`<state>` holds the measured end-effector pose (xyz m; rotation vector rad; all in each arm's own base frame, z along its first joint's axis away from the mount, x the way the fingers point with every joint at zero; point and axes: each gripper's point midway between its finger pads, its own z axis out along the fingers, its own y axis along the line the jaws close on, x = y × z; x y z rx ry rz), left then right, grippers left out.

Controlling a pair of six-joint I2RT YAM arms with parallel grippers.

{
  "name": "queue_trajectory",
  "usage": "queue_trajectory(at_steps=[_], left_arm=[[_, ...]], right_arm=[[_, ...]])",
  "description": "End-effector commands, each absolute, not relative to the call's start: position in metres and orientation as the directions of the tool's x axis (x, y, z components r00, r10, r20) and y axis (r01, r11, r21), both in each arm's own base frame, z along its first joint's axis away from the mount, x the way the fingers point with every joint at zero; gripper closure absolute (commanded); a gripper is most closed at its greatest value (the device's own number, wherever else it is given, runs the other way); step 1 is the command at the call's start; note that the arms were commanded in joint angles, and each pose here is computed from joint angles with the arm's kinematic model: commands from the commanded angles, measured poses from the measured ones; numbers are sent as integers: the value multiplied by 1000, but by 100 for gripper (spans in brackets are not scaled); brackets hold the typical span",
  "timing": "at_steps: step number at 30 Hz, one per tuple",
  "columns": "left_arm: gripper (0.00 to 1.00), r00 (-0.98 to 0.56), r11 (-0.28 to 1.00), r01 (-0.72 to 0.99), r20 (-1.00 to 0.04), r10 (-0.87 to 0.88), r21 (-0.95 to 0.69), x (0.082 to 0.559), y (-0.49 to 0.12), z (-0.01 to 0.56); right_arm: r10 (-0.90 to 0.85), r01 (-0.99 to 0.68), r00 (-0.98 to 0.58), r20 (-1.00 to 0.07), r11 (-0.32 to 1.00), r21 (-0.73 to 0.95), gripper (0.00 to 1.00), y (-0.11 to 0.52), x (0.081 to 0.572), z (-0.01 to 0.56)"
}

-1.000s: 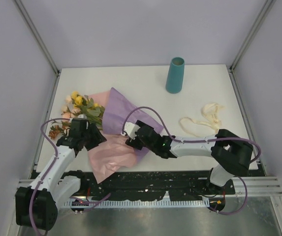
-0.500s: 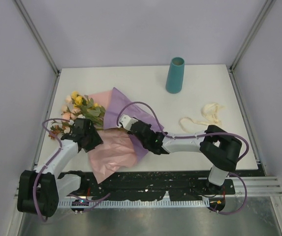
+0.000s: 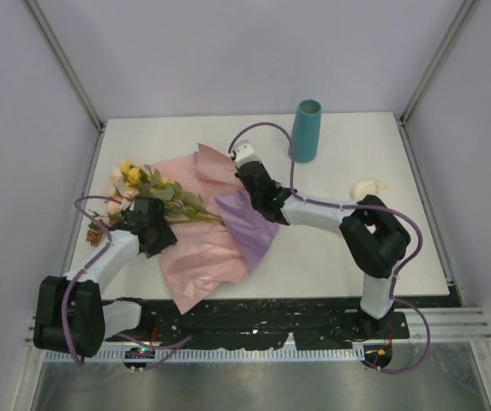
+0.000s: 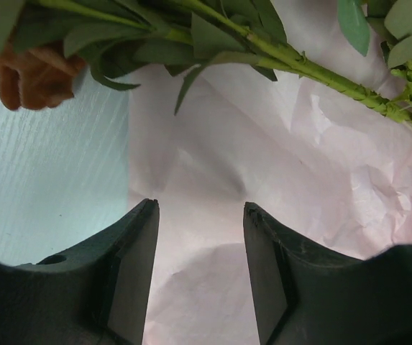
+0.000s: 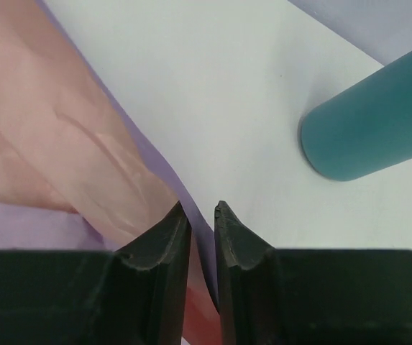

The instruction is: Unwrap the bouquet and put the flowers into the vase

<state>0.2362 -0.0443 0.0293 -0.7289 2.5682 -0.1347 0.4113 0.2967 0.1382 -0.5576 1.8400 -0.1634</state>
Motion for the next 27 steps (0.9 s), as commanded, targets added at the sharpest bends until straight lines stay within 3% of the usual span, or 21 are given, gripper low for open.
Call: queue_trajectory(at_steps=[1, 8, 17, 27], left_arm=[[46, -724, 858, -479, -469, -506, -186, 260, -35, 44], [47, -730, 854, -497, -457, -507, -153, 270, -33, 42], [48, -740, 850, -518, -446, -504, -101, 276, -26, 41], [48, -733, 839, -540, -452, -508, -67, 271, -16, 42]], right_arm=[[-320, -260, -307, -896, 934, -245, 73, 300, 444, 142], [-257, -218, -447, -857, 960, -174, 60, 297, 471, 112], [-202, -136, -508, -837, 979, -153, 38, 283, 497, 108], [-254, -46, -481, -839, 963, -265, 44, 266, 528, 135]])
